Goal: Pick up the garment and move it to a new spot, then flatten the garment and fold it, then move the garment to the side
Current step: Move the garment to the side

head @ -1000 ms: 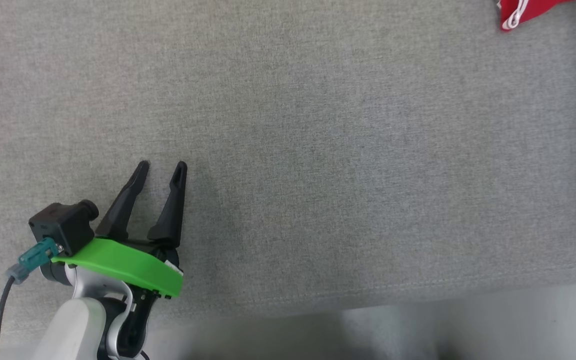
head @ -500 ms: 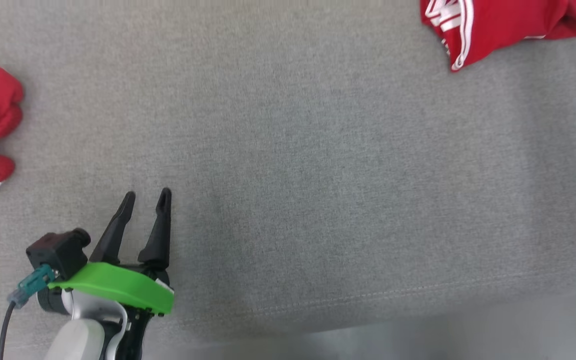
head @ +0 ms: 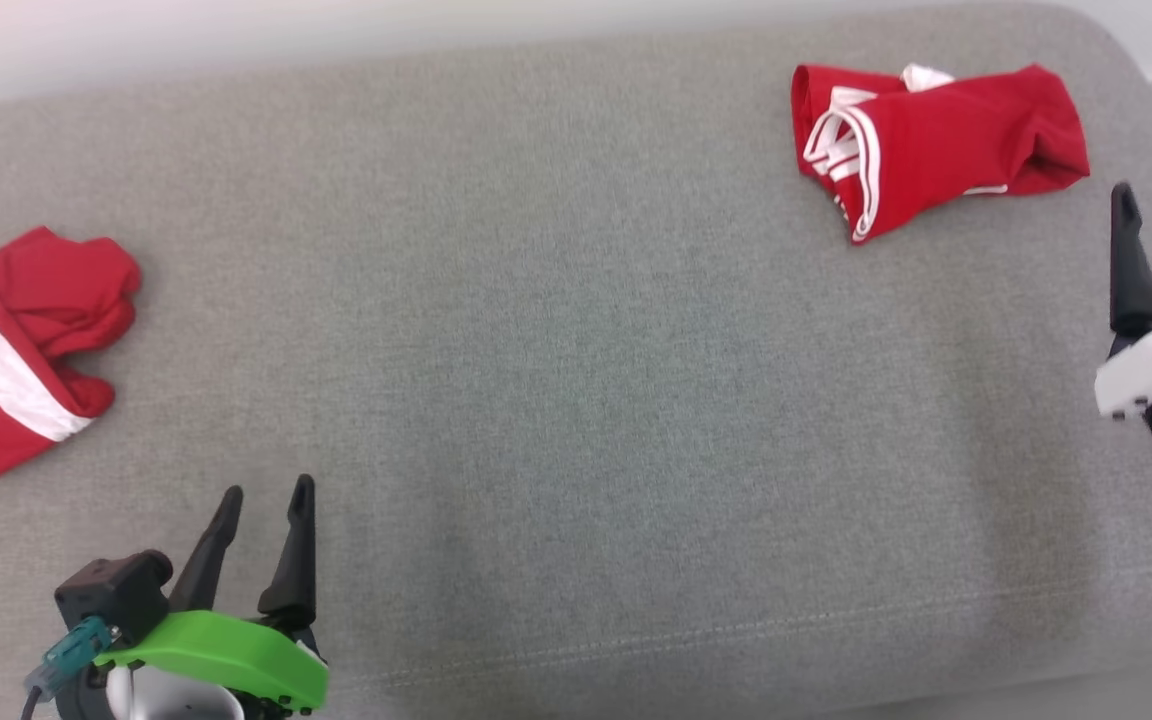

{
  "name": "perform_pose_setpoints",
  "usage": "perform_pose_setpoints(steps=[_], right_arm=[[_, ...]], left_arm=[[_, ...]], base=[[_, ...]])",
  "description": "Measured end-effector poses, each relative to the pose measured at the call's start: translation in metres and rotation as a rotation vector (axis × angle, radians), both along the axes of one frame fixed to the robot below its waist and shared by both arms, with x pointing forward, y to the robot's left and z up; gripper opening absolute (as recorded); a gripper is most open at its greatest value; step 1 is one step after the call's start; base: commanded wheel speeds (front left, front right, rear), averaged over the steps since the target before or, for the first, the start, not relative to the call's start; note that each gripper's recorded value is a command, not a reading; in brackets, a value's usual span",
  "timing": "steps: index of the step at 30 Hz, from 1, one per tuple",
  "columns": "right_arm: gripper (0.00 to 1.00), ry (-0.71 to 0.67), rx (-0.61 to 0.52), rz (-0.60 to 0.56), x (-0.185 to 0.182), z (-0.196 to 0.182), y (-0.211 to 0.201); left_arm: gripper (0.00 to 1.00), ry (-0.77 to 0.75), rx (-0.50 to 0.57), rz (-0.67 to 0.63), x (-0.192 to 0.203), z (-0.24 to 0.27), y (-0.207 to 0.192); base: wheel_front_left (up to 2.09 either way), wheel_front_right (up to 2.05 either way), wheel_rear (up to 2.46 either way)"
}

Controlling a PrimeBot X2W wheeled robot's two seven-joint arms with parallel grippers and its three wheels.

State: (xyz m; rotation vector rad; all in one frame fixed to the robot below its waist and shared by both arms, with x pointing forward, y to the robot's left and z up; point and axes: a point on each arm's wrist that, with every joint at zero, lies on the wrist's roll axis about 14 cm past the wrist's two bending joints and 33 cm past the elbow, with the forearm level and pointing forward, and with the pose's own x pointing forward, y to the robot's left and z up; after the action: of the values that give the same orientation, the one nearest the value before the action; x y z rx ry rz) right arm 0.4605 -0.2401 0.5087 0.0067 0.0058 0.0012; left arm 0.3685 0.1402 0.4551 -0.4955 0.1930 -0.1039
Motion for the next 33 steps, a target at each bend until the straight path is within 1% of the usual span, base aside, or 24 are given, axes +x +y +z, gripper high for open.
perform_pose_setpoints(steps=[3, 8, 14, 18, 23, 33], right_arm=[[1.00, 0.005, -0.029, 0.010, -0.016, -0.002, 0.002], [1.00, 0.055, -0.021, -0.002, -0.044, -0.022, 0.003], [1.00, 0.090, -0.013, 0.012, -0.060, -0.038, 0.017], [1.00, 0.096, -0.006, 0.010, -0.065, -0.042, 0.021], [1.00, 0.069, -0.004, 0.036, -0.065, -0.036, 0.035], [1.00, 0.077, -0.045, 0.042, -0.062, -0.041, 0.034]], left_arm=[[1.00, -0.033, 0.041, 0.016, -0.005, 0.009, 0.009], [1.00, -0.078, 0.080, 0.035, -0.014, 0.022, 0.017], [1.00, -0.118, 0.112, 0.060, -0.022, 0.033, 0.026], [1.00, -0.129, 0.128, 0.080, -0.026, 0.037, 0.033], [1.00, -0.135, 0.129, 0.099, -0.032, 0.040, 0.038], [1.00, -0.138, 0.122, 0.106, -0.031, 0.043, 0.039]], base=[[0.00, 0.00, 0.00], [0.00, 0.00, 0.00], [0.00, 0.00, 0.00], [0.00, 0.00, 0.00], [0.00, 0.00, 0.00], [0.00, 0.00, 0.00]])
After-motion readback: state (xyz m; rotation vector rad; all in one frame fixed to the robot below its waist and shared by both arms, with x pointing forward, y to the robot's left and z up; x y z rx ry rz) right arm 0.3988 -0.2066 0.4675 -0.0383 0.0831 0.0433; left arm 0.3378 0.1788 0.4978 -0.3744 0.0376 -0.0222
